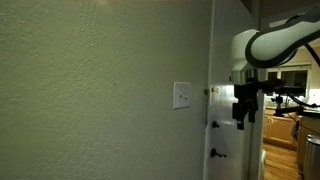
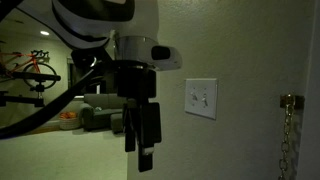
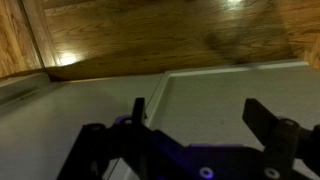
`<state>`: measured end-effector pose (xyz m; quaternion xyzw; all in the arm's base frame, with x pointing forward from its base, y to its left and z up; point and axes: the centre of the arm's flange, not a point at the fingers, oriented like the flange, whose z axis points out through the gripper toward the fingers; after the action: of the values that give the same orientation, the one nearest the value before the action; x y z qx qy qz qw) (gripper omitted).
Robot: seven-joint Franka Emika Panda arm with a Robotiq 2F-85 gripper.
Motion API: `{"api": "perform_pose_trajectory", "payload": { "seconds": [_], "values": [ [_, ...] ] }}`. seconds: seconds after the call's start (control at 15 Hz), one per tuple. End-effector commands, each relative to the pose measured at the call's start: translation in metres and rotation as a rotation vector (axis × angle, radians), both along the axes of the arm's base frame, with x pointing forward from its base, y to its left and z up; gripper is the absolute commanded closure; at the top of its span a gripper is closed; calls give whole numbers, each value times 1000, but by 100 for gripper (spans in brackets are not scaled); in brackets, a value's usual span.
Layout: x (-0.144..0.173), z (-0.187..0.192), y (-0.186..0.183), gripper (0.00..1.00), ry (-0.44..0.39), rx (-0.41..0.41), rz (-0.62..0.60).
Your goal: Switch off the light switch
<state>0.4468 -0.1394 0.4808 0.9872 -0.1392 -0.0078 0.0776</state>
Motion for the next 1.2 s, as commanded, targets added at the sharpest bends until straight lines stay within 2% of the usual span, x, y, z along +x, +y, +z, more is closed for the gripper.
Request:
{"api": "perform_pose_trajectory", "payload": {
  "seconds": [0.0, 0.67, 1.13],
  "values": [
    [0, 0, 0, 0, 0, 0, 0],
    [2, 1, 3, 0, -6, 4, 8],
    [27, 13, 39, 0, -63, 52, 36]
  ]
}}
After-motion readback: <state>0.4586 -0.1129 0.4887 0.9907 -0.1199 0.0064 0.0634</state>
